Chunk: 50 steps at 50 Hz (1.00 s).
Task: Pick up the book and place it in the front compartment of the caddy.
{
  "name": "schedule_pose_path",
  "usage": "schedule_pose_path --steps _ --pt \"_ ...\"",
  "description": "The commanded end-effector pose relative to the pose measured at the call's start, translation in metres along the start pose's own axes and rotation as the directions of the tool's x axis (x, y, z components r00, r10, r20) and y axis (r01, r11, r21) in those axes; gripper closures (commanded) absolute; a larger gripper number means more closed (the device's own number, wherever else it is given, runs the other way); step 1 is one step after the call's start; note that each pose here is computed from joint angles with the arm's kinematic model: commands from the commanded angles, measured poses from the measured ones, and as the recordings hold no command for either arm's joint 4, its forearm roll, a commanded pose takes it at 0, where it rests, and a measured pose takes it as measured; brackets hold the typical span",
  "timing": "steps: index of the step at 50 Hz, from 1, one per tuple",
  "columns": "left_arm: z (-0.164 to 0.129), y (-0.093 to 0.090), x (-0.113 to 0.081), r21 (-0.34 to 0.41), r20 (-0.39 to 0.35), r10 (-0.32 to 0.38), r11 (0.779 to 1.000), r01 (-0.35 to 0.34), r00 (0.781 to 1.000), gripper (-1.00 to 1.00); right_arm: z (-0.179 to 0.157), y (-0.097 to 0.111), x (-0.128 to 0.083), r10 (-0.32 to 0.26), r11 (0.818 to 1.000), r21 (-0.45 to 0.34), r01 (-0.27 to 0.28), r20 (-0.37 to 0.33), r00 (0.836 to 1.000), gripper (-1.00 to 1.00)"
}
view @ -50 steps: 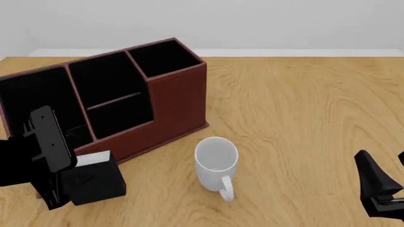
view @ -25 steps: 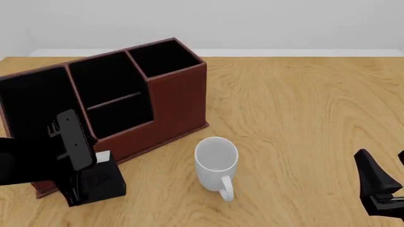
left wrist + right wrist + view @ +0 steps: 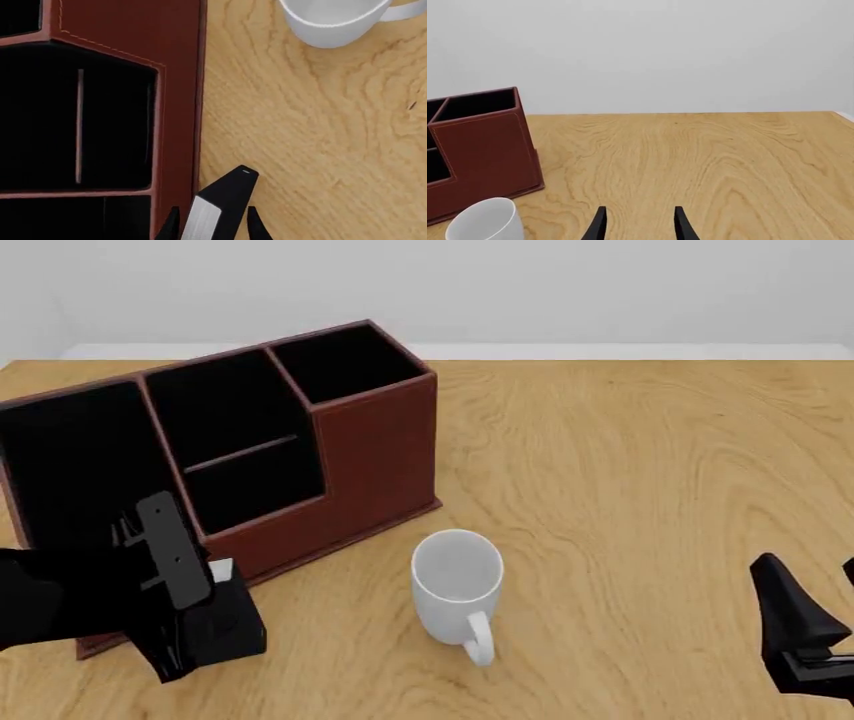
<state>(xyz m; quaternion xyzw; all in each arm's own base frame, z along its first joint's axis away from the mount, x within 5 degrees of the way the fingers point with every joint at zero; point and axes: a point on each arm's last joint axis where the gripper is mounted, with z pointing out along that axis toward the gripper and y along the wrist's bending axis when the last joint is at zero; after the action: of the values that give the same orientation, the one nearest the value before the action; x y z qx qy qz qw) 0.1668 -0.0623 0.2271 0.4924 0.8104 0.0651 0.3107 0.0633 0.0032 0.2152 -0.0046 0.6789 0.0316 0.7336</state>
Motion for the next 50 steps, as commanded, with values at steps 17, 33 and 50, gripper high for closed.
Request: schedule_pose_path --steps 17,33,50 --pt "0.008 -0.007 0.002 0.049 -0.022 -0.036 0.998 0.037 0.999 1.00 0.001 0.000 0.000 -0.003 1.000 -0.004 0.003 -0.005 1.000 -1.00" --pt "0.001 -0.006 -0.004 0.046 -0.004 -0.032 0.998 0.032 0.999 1.00 0.002 0.000 0.000 -0.001 1.000 -0.002 0.001 -0.008 1.000 -1.00" --pt "-0.005 -0.007 0.007 0.052 -0.037 0.012 0.999 -0.010 0.999 1.00 0.004 0.000 0.000 0.000 1.000 0.000 0.000 -0.007 1.000 -1.00"
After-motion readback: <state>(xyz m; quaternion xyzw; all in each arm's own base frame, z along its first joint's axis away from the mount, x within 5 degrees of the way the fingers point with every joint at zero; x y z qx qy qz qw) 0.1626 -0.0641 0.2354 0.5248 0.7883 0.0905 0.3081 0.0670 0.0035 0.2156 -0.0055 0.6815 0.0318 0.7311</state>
